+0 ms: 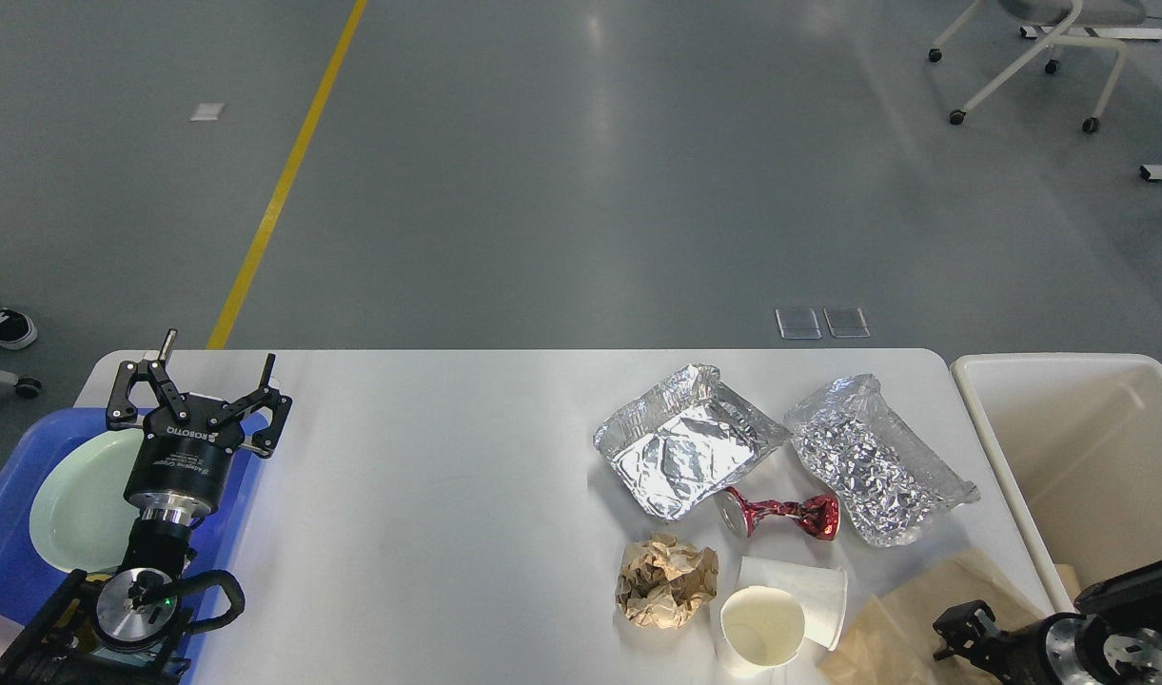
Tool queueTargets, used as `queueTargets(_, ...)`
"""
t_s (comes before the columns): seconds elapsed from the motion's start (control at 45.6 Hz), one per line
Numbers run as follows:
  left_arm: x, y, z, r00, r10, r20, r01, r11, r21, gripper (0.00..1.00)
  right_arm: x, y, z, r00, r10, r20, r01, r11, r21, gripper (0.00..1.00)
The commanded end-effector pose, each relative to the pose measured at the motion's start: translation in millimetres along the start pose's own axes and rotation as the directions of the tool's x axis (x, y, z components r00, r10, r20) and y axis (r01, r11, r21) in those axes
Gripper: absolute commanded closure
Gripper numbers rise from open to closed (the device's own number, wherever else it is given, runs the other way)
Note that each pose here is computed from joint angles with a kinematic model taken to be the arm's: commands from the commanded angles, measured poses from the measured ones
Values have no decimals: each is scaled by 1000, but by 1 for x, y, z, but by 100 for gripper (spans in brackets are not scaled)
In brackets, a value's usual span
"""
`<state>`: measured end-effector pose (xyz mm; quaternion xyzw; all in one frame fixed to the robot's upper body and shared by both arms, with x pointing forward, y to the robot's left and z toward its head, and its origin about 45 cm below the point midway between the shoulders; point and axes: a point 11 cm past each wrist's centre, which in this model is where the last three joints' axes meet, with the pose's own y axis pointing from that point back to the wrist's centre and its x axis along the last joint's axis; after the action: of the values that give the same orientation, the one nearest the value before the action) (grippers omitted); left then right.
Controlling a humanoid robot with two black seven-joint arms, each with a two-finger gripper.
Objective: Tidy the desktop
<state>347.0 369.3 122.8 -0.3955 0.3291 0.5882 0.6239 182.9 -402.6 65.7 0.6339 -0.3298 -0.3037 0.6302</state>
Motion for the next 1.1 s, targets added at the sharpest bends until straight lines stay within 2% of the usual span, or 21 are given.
queueTargets(0.0,0,0,0,1000,-1,0,1,1000,0,4,-4,-5,-3,996,-12,84,11,1000,15,18)
queueTargets(0.066,0,0,0,1000,1,0,-1,1000,0,4,-2,-4,-2,989,-13,147,11,1000,15,35)
queueTargets(0.11,0,0,0,1000,1,0,-1,1000,0,4,1,-2,0,981,-10,193,7,1000,15,50)
queueTargets(0.175,0,0,0,1000,1,0,-1,1000,0,4,2,-1,2,977,-8,213,5,1000,15,76)
queueTargets(0.219,0,0,0,1000,-1,0,1,1000,0,4,1,-1,3,977,-14,214,10,1000,16,100)
queueTargets(1.073,0,0,0,1000,-1,0,1,1000,1,4,6,12,4,985,-47,167,45,999,14,100)
